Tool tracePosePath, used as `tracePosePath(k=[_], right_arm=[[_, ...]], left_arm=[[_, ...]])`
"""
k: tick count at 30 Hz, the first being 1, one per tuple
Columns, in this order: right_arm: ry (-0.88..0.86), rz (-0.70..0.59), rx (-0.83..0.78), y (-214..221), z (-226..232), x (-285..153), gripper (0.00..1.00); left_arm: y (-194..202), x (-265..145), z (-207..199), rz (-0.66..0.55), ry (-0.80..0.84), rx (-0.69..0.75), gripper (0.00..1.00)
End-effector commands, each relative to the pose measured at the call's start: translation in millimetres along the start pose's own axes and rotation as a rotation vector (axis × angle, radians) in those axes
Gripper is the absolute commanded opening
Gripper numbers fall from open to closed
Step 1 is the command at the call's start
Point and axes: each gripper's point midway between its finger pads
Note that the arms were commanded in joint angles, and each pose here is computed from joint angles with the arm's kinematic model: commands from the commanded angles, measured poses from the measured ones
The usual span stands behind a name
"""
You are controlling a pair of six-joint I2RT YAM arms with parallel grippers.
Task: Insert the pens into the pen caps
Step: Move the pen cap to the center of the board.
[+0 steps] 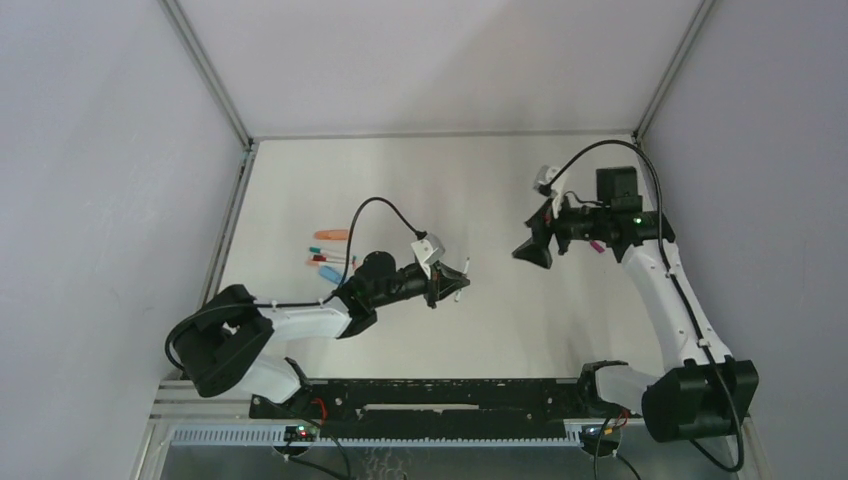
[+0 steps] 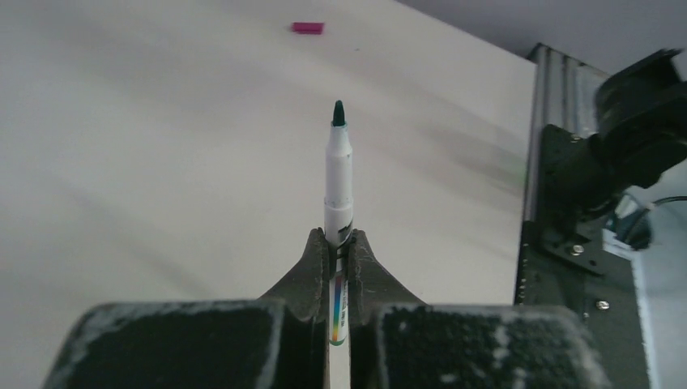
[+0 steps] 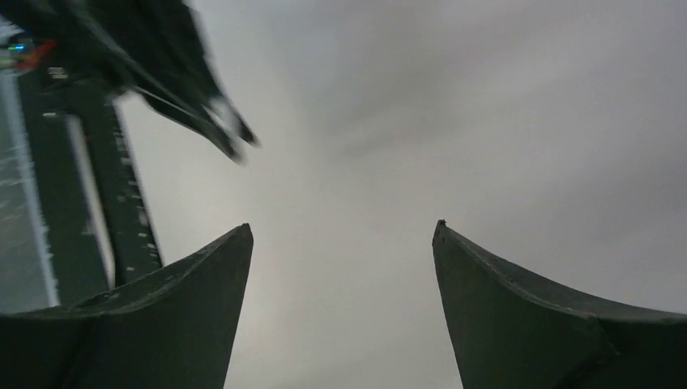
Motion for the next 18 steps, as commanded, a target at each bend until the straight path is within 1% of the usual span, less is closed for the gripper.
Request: tracePosePath(k=[1, 4, 6, 9, 13, 18], right_arm=[[-0.284, -0.13, -0.142, -34, 64, 26, 0.89], [-0.382, -0.146, -0.067, -37, 84, 35, 0.86], [-0.412, -0.15, -0.016, -36, 90, 38, 0.81], [-0.467, -0.161, 0.018, -32, 101, 42, 0.75], [-0.489, -0.144, 0.06, -27, 108, 51, 0.71], [-0.523, -0.111, 0.096, -22, 115, 61, 0.65]], left_arm=[[-37, 16, -30, -0.079, 0.173, -0.054, 0.0], [-42, 18, -37, -0.101, 0.205, -0.064, 0.0], [-44, 19, -41, -0.111, 0.222, -0.072, 0.0], [-45, 23, -43, -0.125, 0.242, -0.088, 0.0], [-47, 27, -45, -0.137, 0.26, -0.104, 0.0], [-48, 27, -44, -0.147, 0.257, -0.105, 0.0]])
Point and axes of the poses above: each gripper's point midway between its finger pads, its own x axis out along the fingers, its own z axis along the line the jaws close on, y = z × x
